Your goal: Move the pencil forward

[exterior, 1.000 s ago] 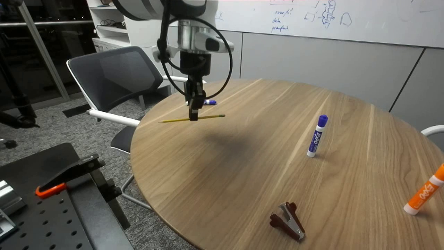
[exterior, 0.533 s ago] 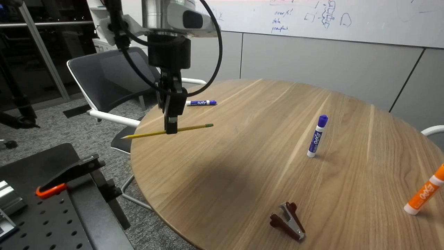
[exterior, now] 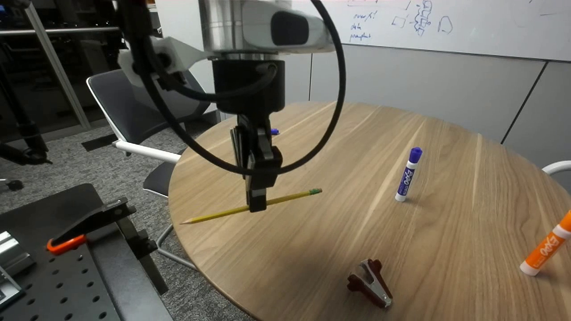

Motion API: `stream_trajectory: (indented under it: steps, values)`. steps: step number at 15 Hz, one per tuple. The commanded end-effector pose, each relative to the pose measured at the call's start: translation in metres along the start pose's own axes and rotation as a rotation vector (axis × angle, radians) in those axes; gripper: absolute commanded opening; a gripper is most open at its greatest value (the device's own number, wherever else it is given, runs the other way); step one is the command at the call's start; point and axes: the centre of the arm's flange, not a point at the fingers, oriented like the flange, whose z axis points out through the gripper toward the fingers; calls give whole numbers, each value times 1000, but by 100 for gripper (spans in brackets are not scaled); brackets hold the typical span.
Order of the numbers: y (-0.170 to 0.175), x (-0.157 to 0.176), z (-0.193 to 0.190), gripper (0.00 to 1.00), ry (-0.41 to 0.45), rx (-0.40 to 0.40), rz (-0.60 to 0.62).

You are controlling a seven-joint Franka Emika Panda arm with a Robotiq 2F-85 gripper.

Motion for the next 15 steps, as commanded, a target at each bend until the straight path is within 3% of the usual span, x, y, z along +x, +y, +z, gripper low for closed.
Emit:
stream_trajectory:
  steps: [1, 11, 15]
  values:
    - [-13, 42, 32, 2, 4, -12, 34]
    - [-58, 95, 104, 2, -2, -69, 49]
    - [-59, 89, 107, 2, -80, -68, 20]
